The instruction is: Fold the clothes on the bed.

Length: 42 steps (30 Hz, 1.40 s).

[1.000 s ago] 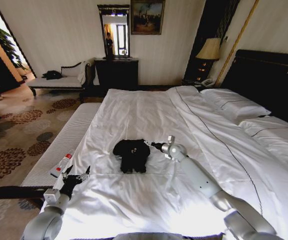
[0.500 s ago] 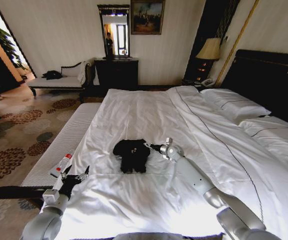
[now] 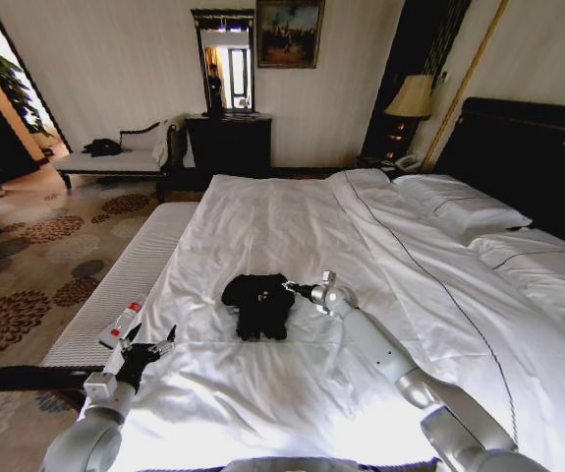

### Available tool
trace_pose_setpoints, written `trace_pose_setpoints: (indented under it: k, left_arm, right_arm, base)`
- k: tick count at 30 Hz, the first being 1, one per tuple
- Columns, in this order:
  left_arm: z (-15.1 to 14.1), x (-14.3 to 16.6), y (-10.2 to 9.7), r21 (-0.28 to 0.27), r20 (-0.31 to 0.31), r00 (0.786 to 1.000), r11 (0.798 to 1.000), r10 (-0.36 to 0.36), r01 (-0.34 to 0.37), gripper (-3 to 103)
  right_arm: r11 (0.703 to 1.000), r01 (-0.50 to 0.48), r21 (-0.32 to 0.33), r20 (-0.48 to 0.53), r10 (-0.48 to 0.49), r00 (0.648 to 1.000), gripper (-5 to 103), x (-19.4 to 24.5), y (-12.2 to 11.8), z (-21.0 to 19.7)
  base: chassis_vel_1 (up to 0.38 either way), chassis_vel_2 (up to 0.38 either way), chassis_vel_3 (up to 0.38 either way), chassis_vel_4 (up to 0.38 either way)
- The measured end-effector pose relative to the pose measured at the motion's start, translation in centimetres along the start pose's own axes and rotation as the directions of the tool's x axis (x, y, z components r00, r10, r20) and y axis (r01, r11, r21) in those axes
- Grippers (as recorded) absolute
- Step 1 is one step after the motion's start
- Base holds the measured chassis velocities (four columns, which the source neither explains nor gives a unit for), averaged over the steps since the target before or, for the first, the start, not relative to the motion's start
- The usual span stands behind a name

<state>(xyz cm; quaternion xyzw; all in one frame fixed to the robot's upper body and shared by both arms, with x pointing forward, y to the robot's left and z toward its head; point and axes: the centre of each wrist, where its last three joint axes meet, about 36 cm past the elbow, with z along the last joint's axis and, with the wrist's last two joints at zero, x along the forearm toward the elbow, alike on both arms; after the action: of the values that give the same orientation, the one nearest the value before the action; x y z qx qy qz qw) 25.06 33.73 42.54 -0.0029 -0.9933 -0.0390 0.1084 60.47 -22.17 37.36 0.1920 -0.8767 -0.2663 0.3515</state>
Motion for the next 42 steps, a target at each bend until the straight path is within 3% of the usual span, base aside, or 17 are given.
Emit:
trace_pose_setpoints:
  k: [3, 10, 15, 21, 26, 27, 30, 40, 42]
  left_arm:
    - [-0.1, 0.3, 0.0, -0.003, 0.000, 1.000, 1.000, -0.001, 0.001, 100]
    - [-0.1, 0.0, -0.1, 0.000, 0.003, 1.000, 1.000, -0.003, 0.003, 100]
    - [0.0, -0.4, -0.1, 0.013, -0.007, 1.000, 1.000, -0.005, 0.005, 100]
    - [-0.7, -2.9, 0.6, 0.065, -0.013, 1.000, 0.998, 0.002, -0.001, 100]
    - [-2.1, -8.1, 0.3, 0.198, -0.032, 0.999, 0.980, 0.034, -0.027, 100]
    - [-2.1, -8.1, 0.3, 0.198, -0.032, 0.999, 0.980, 0.034, -0.027, 100]
    - [-2.1, -11.8, -0.2, 0.253, -0.064, 0.996, 0.966, 0.068, -0.049, 100]
    - [-1.6, -18.7, -1.5, 0.319, -0.110, 0.988, 0.945, 0.111, -0.071, 100]
    - [-1.4, -20.6, -2.6, 0.328, -0.128, 0.983, 0.941, 0.133, -0.084, 100]
  right_arm:
    - [1.000, 0.003, 0.003, 0.004, -0.003, 1.000, 20, 0.1, 0.2, 0.0]
    - [1.000, 0.008, 0.004, 0.006, -0.008, 1.000, 1, 0.3, 0.3, 0.1]
    - [1.000, 0.012, 0.011, 0.010, -0.012, 1.000, 0, 0.6, 0.5, 0.0]
    - [1.000, 0.006, 0.029, 0.015, -0.007, 1.000, 0, 1.1, 0.6, -0.1]
    - [0.999, -0.005, 0.054, 0.011, 0.005, 1.000, 0, 1.4, 0.6, -0.1]
    - [0.999, -0.005, 0.054, 0.011, 0.005, 1.000, 0, 1.4, 0.6, -0.1]
    - [0.998, -0.009, 0.064, 0.005, 0.009, 1.000, 0, 1.3, 0.7, 0.1]
    - [0.998, -0.019, 0.066, -0.004, 0.019, 1.000, 0, 1.0, 0.4, 0.5]
    - [0.998, -0.021, 0.065, -0.005, 0.021, 1.000, 0, 0.9, 0.4, 0.7]
  base:
    - [0.000, 0.000, 0.000, 0.000]
    - [0.000, 0.000, 0.000, 0.000]
    - [0.000, 0.000, 0.000, 0.000]
    - [0.000, 0.000, 0.000, 0.000]
    - [0.000, 0.000, 0.000, 0.000]
    - [0.000, 0.000, 0.000, 0.000]
    - [0.000, 0.000, 0.000, 0.000]
    - [0.000, 0.000, 0.000, 0.000]
    - [0.000, 0.000, 0.000, 0.000]
